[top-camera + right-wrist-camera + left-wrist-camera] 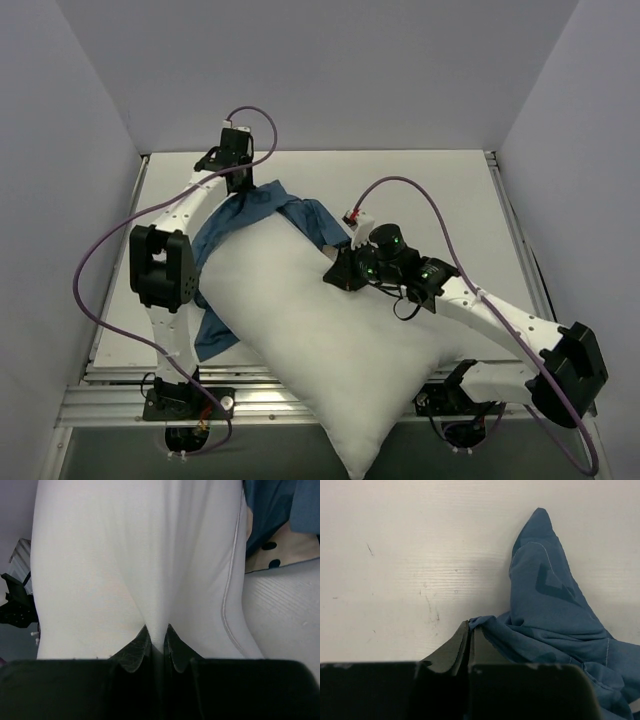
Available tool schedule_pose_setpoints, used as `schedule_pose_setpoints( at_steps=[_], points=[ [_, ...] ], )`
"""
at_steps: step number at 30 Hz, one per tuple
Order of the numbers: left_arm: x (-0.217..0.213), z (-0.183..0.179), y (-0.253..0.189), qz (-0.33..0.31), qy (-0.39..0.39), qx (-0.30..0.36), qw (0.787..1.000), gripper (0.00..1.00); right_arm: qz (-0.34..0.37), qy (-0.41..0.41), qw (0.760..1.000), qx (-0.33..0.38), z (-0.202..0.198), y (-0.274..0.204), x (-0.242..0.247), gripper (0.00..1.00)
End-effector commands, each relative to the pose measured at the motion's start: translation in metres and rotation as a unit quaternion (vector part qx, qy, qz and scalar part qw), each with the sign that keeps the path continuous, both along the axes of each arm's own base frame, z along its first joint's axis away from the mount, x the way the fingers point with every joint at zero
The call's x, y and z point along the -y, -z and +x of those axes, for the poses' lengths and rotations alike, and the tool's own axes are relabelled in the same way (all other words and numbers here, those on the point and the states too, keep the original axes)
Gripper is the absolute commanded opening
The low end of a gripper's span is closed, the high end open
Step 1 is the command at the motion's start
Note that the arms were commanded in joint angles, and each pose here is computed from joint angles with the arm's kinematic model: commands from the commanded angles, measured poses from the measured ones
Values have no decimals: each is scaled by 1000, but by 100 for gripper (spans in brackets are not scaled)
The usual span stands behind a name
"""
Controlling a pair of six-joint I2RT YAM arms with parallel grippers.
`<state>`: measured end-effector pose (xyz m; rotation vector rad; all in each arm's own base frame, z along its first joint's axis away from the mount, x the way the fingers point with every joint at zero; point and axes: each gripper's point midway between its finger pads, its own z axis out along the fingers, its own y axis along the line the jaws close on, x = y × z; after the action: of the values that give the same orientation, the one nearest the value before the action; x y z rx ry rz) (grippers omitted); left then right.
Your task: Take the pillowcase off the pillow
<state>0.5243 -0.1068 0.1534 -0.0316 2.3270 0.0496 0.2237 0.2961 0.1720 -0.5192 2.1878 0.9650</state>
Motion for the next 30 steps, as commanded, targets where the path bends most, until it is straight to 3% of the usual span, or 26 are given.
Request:
schedule_pose_setpoints(
  at_steps=[1, 9, 17, 20, 23, 28, 30],
  points=[
    [-100, 67, -65, 44, -178, 167, 969, 2, -56, -19, 995, -79, -48, 14, 36, 0],
    [-167, 67, -49, 60, -280, 144, 947, 2, -66, 59, 996, 10, -27, -65, 86, 0],
    [-178, 49, -55, 62, -300, 136, 942, 2, -36, 108, 989, 97, -6, -133, 97, 0],
    [-176, 38, -85, 54, -299, 158, 940, 2, -60, 156, 977, 131, 17, -146, 110, 0],
    [-171, 25, -145, 42, -284, 204, 936, 2, -70, 193, 966, 157, 38, -164, 119, 0],
    [-138, -13, -273, 51, -197, 306, 930, 2, -101, 283, 934, 192, 84, -186, 153, 0],
    [-128, -35, -337, 54, -173, 362, 914, 2, -102, 300, 927, 198, 96, -191, 161, 0]
  ],
)
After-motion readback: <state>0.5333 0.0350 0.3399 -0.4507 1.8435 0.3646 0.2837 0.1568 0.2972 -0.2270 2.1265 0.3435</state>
